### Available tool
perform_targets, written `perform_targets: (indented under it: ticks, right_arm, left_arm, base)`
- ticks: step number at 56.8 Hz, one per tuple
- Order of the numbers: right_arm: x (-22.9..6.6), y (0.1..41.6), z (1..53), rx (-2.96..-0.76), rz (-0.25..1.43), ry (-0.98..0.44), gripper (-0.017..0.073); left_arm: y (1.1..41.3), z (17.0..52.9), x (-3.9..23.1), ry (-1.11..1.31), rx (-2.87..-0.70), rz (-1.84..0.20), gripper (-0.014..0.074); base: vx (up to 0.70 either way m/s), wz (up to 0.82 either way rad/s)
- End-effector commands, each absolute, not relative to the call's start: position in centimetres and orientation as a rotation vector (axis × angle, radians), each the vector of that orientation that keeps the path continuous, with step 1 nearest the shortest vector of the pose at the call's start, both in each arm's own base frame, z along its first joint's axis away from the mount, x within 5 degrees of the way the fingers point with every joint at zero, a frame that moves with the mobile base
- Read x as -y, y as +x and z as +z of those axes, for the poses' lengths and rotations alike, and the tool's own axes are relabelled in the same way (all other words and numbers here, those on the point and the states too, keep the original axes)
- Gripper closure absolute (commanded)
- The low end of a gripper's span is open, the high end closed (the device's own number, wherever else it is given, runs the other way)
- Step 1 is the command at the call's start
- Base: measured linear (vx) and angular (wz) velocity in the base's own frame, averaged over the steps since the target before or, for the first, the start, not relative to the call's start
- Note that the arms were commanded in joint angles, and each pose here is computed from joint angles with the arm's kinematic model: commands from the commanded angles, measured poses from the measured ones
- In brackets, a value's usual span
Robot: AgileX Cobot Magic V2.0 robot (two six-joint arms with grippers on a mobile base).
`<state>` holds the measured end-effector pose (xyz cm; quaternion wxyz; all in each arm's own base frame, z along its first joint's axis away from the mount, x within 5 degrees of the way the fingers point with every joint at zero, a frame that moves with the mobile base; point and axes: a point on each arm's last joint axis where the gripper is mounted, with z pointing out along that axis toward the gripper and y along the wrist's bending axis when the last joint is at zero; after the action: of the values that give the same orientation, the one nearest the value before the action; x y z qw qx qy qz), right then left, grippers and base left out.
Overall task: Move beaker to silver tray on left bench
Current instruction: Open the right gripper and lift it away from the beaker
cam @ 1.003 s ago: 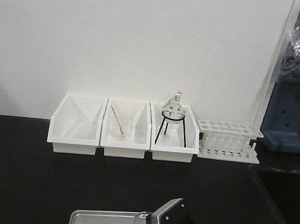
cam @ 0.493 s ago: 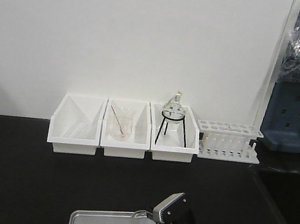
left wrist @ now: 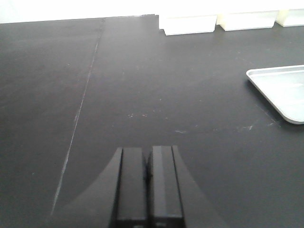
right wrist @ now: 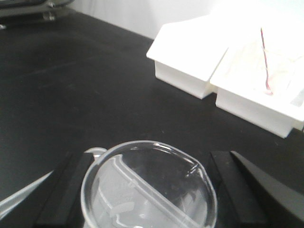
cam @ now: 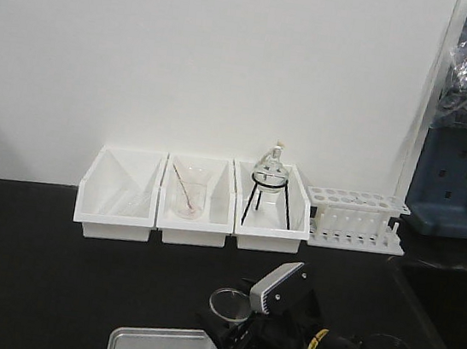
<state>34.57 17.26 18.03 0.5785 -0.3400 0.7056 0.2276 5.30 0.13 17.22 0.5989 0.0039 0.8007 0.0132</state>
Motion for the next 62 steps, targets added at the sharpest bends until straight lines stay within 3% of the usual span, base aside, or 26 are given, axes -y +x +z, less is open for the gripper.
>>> perform_targets:
  ticks: [1, 31, 46, 62]
  right_arm:
    - [-17.3, 34.7, 21.4, -1.513, 0.559, -0.749, 0.0108]
    - [-17.6, 35.6, 15.7, -1.659, 0.558, -0.782, 0.0092]
    - [-17.6, 35.5, 15.7, -1.651, 0.563, -0.781, 0.0008]
    - [-17.8, 35.5, 16.1, -1.607, 0.592, -0.775, -0.0010]
  left_arm:
    - [5.4, 17.1, -0.1, 0.012, -1.791, 0.021, 0.0592]
    - [5.4, 17.1, -0.1, 0.012, -1.791, 0.021, 0.0592]
    - [5.4, 17.1, -0.1, 0.012, -1.791, 0.021, 0.0592]
    - [5.4, 17.1, -0.1, 0.012, -1.791, 0.021, 0.0592]
  base:
    - [0.00, 0.00]
    - [0.00, 0.00]
    - [0.00, 0.00]
    - [0.00, 0.00]
